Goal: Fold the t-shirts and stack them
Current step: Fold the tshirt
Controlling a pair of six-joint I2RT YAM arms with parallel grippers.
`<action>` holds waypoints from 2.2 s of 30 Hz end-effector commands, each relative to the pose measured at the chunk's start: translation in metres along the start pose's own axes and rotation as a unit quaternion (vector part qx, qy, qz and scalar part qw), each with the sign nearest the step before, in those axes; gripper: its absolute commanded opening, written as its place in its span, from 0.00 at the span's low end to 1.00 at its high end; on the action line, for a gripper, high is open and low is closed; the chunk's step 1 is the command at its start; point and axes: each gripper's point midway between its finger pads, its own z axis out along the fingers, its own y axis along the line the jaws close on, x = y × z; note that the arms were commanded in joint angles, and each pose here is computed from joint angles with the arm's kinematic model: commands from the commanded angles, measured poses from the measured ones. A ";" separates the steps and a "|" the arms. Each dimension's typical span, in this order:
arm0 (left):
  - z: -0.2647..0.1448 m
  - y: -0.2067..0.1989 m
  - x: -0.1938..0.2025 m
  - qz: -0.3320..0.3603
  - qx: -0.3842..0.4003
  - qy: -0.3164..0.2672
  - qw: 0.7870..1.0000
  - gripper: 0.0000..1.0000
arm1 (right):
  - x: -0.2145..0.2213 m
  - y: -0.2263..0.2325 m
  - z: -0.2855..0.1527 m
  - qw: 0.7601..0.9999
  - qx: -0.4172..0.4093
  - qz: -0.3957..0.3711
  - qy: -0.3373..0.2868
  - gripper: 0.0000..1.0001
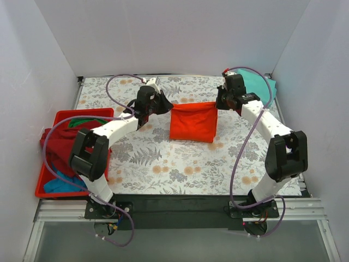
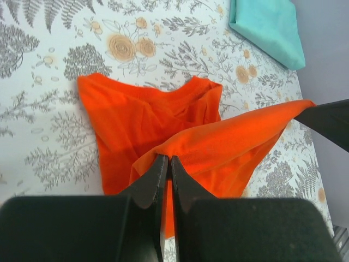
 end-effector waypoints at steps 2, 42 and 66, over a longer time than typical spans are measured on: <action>0.019 -0.006 -0.025 0.009 0.048 0.002 0.999 0.00 | -0.040 0.000 0.014 0.999 -0.020 -0.002 -0.031 0.01; 0.040 0.056 0.023 0.005 0.053 0.087 0.995 0.69 | 0.018 -0.016 0.047 0.984 -0.169 0.010 0.052 0.98; 0.053 0.063 0.054 -0.014 0.065 0.127 0.990 0.49 | 0.077 -0.043 0.070 0.962 -0.239 0.087 0.099 0.98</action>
